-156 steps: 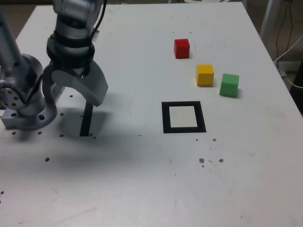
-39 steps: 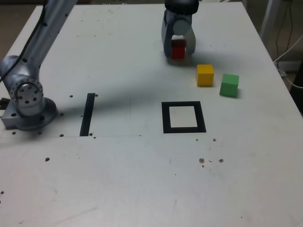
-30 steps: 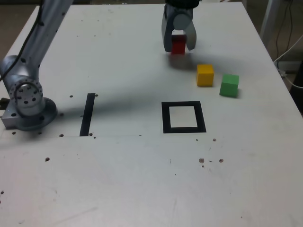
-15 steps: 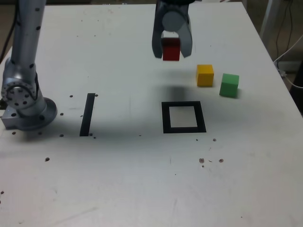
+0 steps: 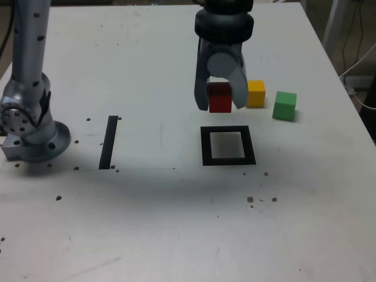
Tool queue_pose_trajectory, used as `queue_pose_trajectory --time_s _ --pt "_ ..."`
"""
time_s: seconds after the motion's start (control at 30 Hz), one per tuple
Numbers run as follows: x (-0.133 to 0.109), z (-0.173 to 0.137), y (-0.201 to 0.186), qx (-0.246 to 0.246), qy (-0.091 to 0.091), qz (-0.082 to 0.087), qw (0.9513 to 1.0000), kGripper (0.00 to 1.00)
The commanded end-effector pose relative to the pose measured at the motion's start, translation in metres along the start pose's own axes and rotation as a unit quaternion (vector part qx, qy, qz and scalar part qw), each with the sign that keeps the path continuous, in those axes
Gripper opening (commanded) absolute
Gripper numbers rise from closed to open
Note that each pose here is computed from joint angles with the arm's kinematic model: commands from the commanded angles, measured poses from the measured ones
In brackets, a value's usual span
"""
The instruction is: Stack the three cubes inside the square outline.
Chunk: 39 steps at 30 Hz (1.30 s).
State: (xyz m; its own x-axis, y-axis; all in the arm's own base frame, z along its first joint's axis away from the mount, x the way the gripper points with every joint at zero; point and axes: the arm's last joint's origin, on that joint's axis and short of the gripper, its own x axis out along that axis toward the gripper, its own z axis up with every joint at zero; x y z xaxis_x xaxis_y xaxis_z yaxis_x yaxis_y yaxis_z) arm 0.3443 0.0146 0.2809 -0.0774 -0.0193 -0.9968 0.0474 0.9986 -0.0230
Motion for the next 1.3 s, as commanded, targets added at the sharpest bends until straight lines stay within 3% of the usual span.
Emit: queue_pose_trajectory --time_s 0.0,0.43,1.07,1.13,1.27 --pt "0.006 0.001 -0.005 -0.005 0.000 -0.003 1.0000 0.28" --pt "0.038 0.017 -0.027 -0.005 0.013 -0.021 0.9997 0.28" --pt "0.065 0.022 -0.027 -0.008 0.016 -0.024 0.9995 0.29" --pt "0.066 0.022 -0.026 -0.008 0.015 -0.024 0.9996 0.36" --pt "0.068 0.023 -0.026 -0.005 0.011 -0.022 0.9997 0.73"
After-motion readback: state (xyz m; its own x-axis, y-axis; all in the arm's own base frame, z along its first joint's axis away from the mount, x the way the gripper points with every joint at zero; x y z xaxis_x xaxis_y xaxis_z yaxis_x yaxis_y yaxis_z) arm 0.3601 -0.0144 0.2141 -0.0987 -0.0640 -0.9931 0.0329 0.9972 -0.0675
